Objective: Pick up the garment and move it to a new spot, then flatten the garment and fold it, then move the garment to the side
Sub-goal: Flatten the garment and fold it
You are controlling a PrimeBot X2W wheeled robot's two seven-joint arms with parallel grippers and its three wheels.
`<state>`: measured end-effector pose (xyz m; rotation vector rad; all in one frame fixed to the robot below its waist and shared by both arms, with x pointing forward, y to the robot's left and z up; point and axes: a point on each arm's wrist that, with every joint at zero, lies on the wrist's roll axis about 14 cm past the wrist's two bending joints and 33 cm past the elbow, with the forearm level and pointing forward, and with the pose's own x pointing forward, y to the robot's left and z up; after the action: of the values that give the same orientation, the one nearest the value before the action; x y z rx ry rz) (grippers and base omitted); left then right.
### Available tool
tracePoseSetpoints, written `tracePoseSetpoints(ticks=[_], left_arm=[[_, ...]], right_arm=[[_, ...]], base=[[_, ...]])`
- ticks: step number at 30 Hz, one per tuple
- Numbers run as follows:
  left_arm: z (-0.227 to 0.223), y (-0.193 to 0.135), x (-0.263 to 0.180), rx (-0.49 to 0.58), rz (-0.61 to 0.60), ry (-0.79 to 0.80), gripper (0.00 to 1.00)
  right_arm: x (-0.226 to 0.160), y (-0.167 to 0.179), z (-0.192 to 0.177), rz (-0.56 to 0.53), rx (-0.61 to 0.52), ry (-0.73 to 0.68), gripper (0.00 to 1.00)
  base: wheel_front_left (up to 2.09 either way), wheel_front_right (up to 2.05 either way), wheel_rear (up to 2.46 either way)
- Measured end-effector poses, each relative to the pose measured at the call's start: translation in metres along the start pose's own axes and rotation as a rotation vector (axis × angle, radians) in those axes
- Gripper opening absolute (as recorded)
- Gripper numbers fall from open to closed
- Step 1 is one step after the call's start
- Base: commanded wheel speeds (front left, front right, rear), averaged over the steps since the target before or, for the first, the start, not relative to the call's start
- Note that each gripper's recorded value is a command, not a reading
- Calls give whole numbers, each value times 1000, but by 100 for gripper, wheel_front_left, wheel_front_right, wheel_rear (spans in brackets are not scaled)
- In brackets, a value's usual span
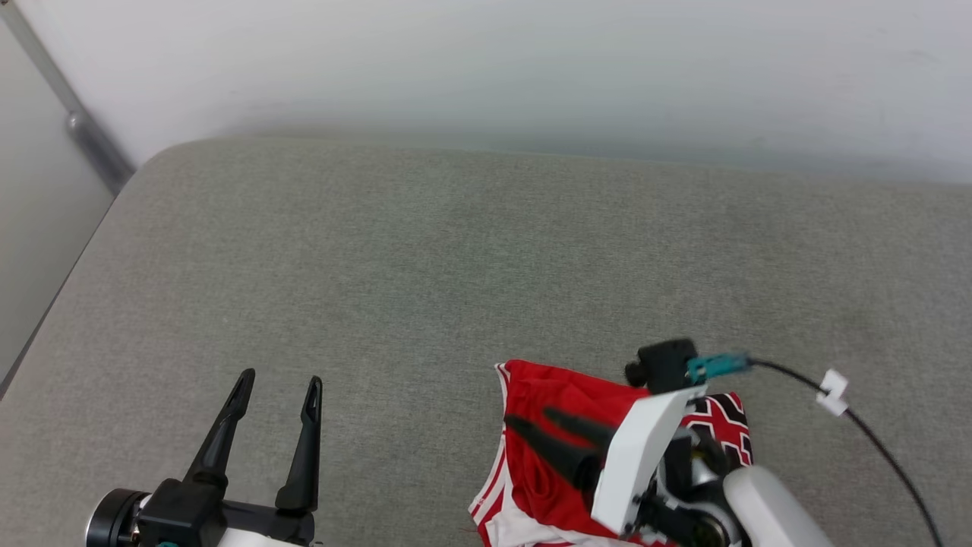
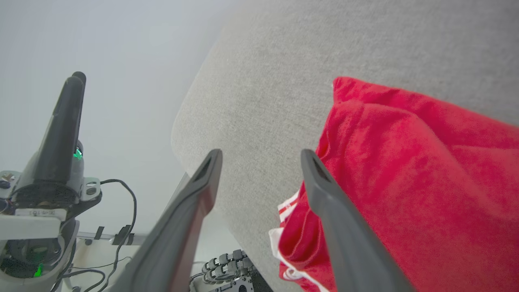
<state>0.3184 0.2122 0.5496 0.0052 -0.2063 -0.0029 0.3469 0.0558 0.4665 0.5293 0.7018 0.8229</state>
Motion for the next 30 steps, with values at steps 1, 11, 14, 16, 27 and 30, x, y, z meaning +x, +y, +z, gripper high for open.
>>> tracePoseSetpoints(ticks=[1, 11, 14, 16, 27, 30], left_arm=[[0, -1, 1, -1, -4, -1, 100], [0, -16, 14, -18, -51, -11, 100], [1, -19, 18, -24, -59, -19, 100], [2, -20, 21, -28, -62, -26, 100], [0, -28, 31, -64, -73, -28, 100], [-1, -30, 31, -67, -76, -27, 100]], right_arm=[[-2, -2, 10, -17, -35, -32, 100], [-70, -63, 122, -381, -554, -337, 100], [-104, -80, 151, -490, -655, -444, 100], [-124, -84, 165, -542, -729, -502, 100], [-204, -102, 161, -695, -809, -764, 100], [-208, -97, 147, -689, -790, -806, 100]], base=[[0, 0, 0], [0, 0, 0], [0, 0, 0], [0, 0, 0], [0, 0, 0], [0, 0, 0]])
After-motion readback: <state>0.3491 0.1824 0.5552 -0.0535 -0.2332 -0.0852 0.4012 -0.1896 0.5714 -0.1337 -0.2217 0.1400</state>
